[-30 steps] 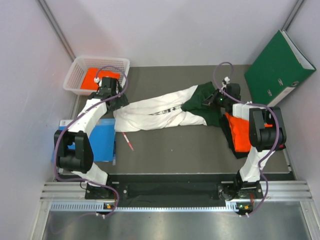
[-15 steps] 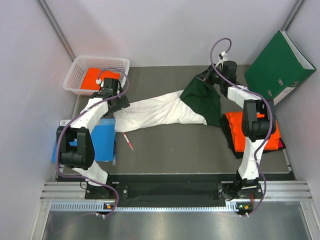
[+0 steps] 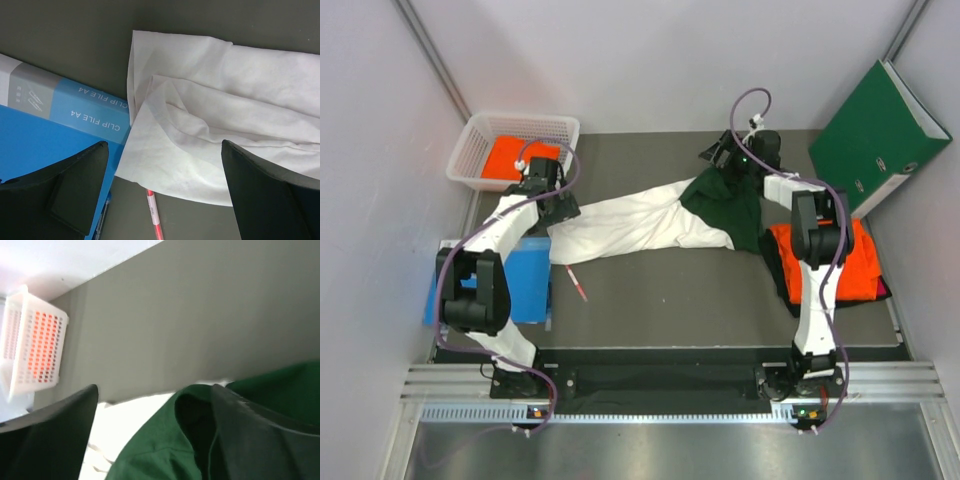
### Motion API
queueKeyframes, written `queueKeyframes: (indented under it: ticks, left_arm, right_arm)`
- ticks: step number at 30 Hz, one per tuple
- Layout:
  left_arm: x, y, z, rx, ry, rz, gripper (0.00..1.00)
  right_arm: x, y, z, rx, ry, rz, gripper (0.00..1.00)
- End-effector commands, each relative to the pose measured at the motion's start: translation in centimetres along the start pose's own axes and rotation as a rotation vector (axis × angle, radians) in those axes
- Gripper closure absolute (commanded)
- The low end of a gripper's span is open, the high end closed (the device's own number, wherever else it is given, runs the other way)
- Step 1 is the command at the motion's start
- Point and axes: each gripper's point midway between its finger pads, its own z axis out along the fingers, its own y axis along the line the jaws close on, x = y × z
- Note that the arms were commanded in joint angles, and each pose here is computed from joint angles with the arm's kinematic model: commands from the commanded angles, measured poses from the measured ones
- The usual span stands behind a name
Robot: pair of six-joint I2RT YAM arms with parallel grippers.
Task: Fold and stack the t-shirts
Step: Fold the tshirt
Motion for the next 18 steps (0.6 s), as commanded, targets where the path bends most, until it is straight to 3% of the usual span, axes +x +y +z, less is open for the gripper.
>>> queueKeyframes:
  ticks: [1, 10, 18]
  left_arm:
    - [-0.3, 0.0, 0.9, -0.012, -0.009, 0.024, 0.01]
    - [-0.3, -0.9, 4.2, -0.027, 0.023, 0.041, 0.01]
    - [-2.4, -1.7, 5.3, -0.051, 0.003, 0.07, 0.01]
  right_arm:
    - [-4.7, 6.1, -4.1, -0.077, -0.19, -0.161, 0.0]
    - [-1.1, 4.3, -10.3, 0.078, -0.147, -0.21, 0.0]
    - [5.4, 2.4, -15.6, 0.17, -0.013, -0.065, 0.0]
